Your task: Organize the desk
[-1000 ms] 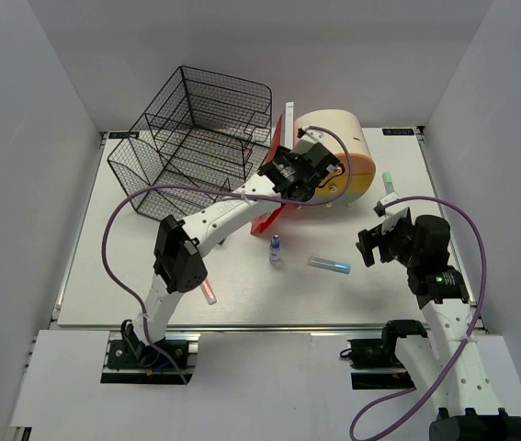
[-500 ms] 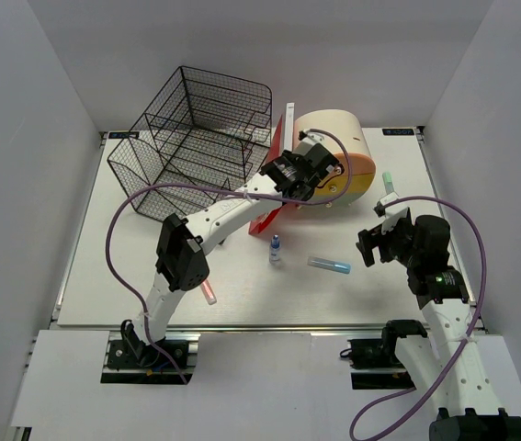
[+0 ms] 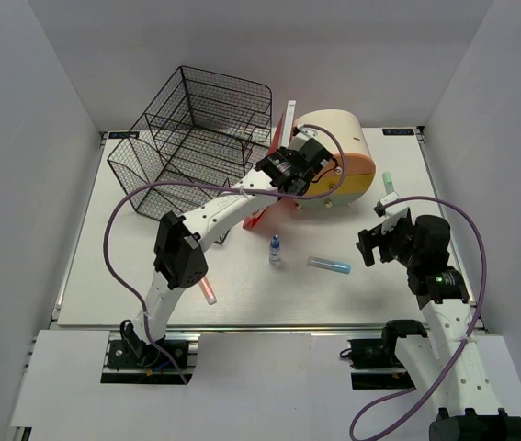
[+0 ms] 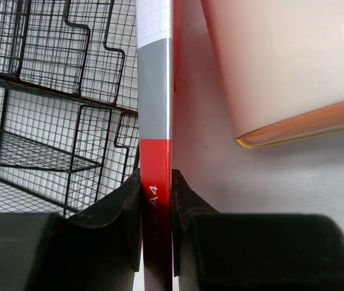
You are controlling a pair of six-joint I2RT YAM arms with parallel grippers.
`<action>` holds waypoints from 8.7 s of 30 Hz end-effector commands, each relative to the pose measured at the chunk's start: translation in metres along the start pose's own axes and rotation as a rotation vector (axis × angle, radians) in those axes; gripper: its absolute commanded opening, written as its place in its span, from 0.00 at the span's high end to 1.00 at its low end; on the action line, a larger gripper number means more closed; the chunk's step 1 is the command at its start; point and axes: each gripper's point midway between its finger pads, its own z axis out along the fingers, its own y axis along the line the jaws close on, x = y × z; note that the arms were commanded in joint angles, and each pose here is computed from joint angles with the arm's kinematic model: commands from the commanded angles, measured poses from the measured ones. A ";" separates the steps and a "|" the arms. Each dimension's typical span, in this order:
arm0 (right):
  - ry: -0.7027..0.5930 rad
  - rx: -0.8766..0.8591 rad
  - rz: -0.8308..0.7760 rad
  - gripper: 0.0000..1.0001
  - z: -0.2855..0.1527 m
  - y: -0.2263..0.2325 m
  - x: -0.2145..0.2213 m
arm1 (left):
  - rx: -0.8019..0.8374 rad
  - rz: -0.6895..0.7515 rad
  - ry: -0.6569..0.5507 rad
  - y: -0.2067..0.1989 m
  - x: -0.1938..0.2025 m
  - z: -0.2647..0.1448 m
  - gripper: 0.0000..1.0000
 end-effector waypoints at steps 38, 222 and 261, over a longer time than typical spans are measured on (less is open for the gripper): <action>-0.262 -0.231 -0.061 0.11 -0.019 0.030 -0.090 | 0.369 -0.414 -0.670 0.163 -0.130 -0.257 1.00; -0.535 -0.879 -0.048 1.00 0.157 0.225 -0.386 | 0.064 -0.991 -0.344 0.265 0.149 -0.216 0.02; -0.920 -0.813 -0.024 1.00 0.198 0.290 -0.356 | 0.075 -1.108 -0.389 0.280 0.177 -0.216 0.02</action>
